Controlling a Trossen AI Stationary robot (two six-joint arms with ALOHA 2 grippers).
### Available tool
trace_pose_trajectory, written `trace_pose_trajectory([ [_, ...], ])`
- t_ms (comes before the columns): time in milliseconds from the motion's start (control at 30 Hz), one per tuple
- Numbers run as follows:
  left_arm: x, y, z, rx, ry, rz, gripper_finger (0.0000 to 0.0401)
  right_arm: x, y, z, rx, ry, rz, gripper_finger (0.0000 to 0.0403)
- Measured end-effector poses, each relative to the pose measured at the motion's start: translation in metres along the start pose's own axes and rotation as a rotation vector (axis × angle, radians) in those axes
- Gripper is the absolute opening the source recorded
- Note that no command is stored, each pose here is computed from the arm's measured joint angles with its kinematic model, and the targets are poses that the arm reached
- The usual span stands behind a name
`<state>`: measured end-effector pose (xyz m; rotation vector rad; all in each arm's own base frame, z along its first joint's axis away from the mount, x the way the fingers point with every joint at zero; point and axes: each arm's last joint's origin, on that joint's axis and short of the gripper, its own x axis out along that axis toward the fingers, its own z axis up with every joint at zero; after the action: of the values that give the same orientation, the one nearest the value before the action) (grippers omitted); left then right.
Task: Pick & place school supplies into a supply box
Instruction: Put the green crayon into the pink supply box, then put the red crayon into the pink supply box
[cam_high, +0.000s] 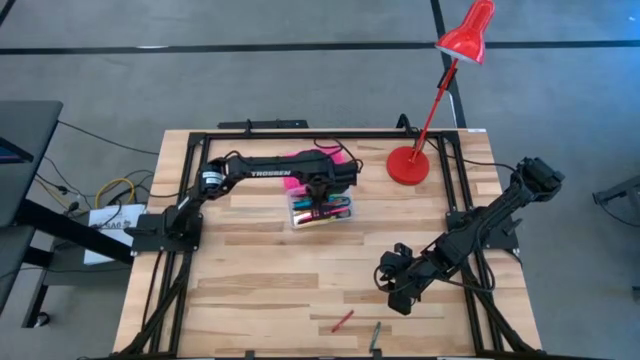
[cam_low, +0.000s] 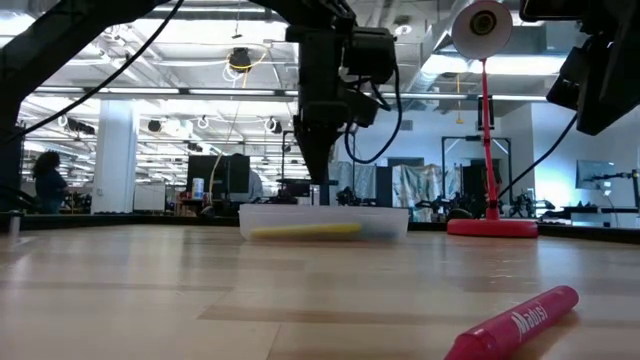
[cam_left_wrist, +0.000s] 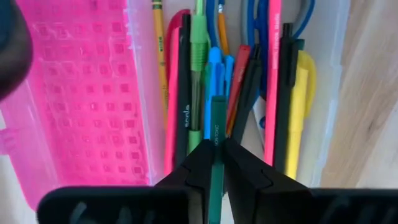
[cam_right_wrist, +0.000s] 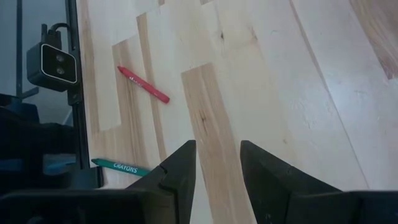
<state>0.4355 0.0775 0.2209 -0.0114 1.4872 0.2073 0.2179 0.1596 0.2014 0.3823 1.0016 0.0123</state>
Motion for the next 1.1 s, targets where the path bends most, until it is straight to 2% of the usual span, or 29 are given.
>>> trace_pose_trajectory([
  [100,0.0,0.0,0.002,0.013,-0.021,0.007,0.0039,0.0,0.0,0.0,-0.001,0.0,0.0,0.0118],
  [433,0.0,0.001,0.002,0.011,-0.015,0.043,0.0121,0.0,0.0,0.0,-0.002,0.003,0.002,0.0118],
  [567,0.0,0.0,-0.003,0.001,0.026,-0.004,0.013,0.0,0.001,0.001,-0.006,-0.003,0.009,0.0118],
  [700,-0.005,-0.004,-0.013,-0.013,0.124,-0.05,0.0128,0.0,0.006,0.005,-0.073,-0.046,0.069,0.0118],
  [833,-0.028,-0.014,-0.026,-0.016,0.154,-0.042,0.0126,-0.004,0.012,0.012,-0.163,-0.065,0.123,0.0118],
  [967,-0.068,-0.031,-0.036,-0.023,0.025,-0.041,0.0126,-0.006,0.013,0.019,-0.249,-0.064,0.154,0.0118],
  [1100,-0.103,-0.056,-0.047,0.003,-0.111,0.026,0.0126,-0.003,0.015,0.024,-0.363,-0.095,0.183,0.0118],
])
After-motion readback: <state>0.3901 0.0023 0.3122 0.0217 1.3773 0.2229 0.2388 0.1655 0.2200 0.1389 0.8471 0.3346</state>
